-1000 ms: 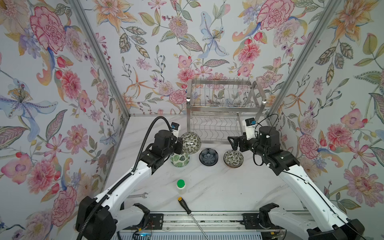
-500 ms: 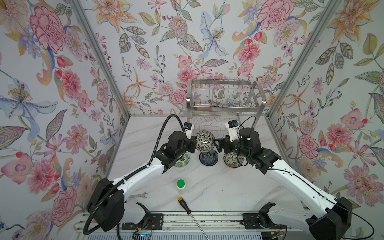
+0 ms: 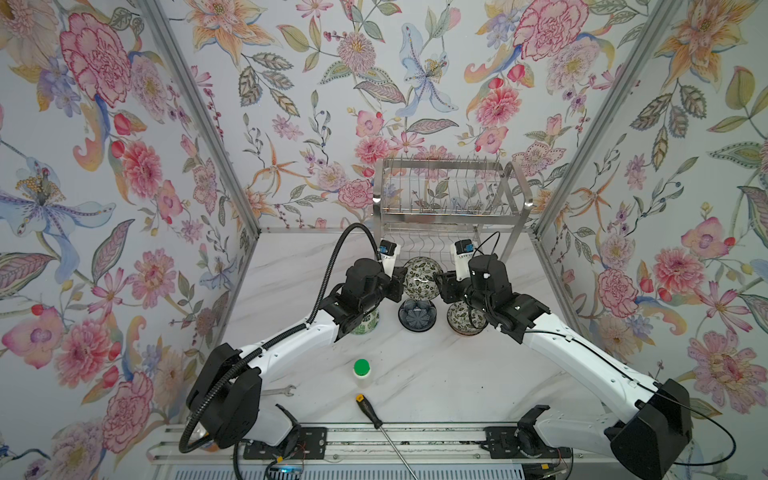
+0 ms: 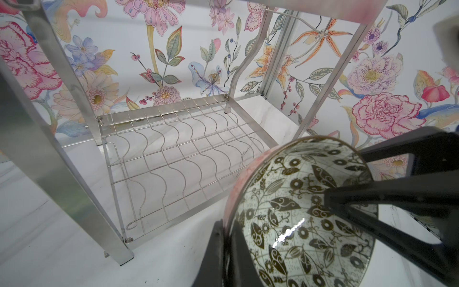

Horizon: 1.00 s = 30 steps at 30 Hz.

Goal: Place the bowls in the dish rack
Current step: 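Grasp the bowl rim with right gripper, then open left gripper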

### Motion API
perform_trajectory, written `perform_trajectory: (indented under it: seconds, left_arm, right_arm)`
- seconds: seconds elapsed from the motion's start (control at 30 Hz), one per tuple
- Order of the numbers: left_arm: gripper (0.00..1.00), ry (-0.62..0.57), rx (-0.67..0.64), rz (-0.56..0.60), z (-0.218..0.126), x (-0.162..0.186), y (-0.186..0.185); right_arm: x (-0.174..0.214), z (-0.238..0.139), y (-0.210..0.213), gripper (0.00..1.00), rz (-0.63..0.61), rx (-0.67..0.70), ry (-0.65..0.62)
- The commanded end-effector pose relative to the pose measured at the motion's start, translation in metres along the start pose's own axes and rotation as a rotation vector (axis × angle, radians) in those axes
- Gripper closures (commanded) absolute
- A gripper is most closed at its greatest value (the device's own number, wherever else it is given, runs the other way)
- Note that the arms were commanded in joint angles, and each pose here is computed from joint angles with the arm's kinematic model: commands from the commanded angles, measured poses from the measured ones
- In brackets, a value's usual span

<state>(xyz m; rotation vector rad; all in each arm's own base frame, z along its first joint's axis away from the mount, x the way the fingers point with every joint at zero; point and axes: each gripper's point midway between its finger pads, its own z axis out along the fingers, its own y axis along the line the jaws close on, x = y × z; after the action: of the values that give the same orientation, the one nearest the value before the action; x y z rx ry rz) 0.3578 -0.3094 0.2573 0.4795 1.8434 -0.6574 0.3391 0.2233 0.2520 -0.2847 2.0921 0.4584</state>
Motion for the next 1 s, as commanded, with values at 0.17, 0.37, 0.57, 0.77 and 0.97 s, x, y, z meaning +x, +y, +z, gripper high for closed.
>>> perform_trajectory:
  seconds: [0.17, 0.37, 0.57, 0.77, 0.97]
  left_arm:
    - [1.00, -0.117, 0.063, 0.017, 0.001, -0.037, -0.019]
    - [1.00, -0.100, 0.042, 0.027, 0.004, -0.030, -0.015]
    - [0.52, -0.061, -0.054, 0.077, 0.005, -0.022, 0.003]
    - [0.01, 0.004, -0.211, 0.184, -0.018, -0.021, 0.038]
    - [0.01, 0.058, -0.263, 0.181, -0.034, -0.013, 0.069]
  right_arm:
    - [-0.019, 0.007, 0.003, 0.71, 0.002, 0.017, -0.048]
    - [-0.018, 0.008, 0.000, 0.97, 0.002, 0.036, -0.044]
    - [-0.016, 0.008, -0.007, 1.00, -0.008, 0.060, -0.039]
    - [-0.009, 0.002, -0.022, 1.00, -0.129, 0.119, -0.035]
    - [-0.013, -0.002, -0.053, 1.00, -0.395, 0.323, -0.053]
